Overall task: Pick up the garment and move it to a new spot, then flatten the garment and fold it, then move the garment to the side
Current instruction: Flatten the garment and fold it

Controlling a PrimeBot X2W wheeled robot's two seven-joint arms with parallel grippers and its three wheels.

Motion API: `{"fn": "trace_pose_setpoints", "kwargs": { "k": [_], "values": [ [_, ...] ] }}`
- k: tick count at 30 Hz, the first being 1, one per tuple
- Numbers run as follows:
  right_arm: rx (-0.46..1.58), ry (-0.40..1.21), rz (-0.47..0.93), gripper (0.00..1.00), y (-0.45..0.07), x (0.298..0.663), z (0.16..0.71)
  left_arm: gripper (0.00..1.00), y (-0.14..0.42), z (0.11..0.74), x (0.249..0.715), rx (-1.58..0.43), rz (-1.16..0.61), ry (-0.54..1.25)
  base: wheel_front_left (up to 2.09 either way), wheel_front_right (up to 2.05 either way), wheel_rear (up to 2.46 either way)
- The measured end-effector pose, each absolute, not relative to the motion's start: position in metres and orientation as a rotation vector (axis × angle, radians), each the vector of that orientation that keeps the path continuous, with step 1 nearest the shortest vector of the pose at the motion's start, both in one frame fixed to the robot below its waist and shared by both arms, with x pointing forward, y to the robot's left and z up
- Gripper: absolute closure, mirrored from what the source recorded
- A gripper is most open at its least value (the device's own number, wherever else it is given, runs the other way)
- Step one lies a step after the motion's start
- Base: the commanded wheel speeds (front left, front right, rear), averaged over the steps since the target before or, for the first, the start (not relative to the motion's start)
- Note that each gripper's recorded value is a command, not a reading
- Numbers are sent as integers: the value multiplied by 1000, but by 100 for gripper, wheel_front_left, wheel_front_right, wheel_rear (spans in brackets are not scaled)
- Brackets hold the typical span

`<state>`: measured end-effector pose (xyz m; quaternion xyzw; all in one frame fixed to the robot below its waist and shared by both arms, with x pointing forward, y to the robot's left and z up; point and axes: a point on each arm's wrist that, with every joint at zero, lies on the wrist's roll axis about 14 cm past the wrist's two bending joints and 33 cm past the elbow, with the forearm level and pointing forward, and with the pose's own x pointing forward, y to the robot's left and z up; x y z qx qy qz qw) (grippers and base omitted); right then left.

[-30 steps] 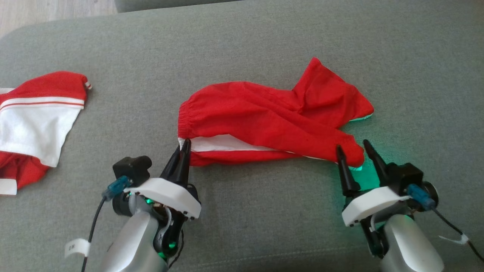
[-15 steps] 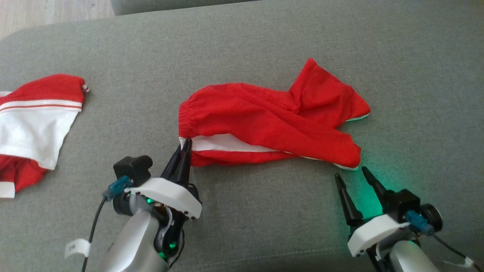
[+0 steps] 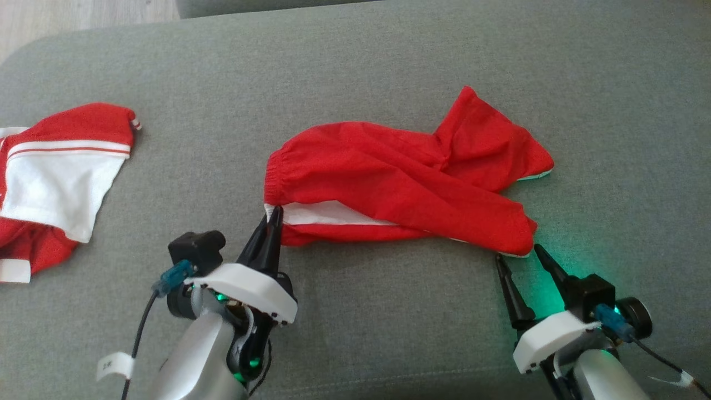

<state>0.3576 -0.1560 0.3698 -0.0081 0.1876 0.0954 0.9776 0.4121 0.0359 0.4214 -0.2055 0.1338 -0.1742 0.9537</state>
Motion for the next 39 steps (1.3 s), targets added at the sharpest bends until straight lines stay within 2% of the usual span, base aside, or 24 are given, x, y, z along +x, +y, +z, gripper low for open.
{"fn": "trace_pose_setpoints", "kwargs": {
  "k": [2, 4, 5, 7, 8, 15, 24, 27, 32, 36, 39],
  "values": [
    [-18, 383, 189, 0, -157, 357, 369, 100, 35, 421, 412, -418, -355, 275, 0, 0, 0],
    [-27, 387, 193, 18, -157, 357, 368, 100, 35, 419, 412, -419, -356, 279, 0, 0, 0],
    [-28, 388, 196, 48, -156, 357, 367, 100, 34, 418, 412, -419, -356, 280, 0, 0, 0],
    [-35, 391, 204, 85, -155, 356, 366, 100, 34, 417, 412, -420, -357, 283, 0, 0, 0],
    [-35, 390, 207, 100, -154, 356, 366, 100, 34, 417, 412, -420, -357, 285, 0, 0, 0],
    [-32, 323, 211, 100, -152, 363, 386, 100, 33, 422, 413, -416, -361, 269, 0, 0, 0],
    [-8, 14, 226, 100, -150, 387, 483, 100, 55, 494, 430, -360, -336, 36, 0, 0, 0],
    [-21, -150, 239, 100, -152, 402, 540, 100, 59, 535, 437, -301, -364, -87, 0, 0, 0],
    [-58, -413, 269, 100, -153, 421, 640, 100, 69, 647, 457, -175, -415, -390, 0, 0, 0],
    [-86, -512, 291, 100, -152, 436, 682, 100, 76, 722, 468, -106, -430, -573, 0, 0, 0],
    [-105, -543, 302, 100, -151, 454, 699, 100, 74, 751, 481, -57, -443, -605, 0, 0, 0]
  ]
}}
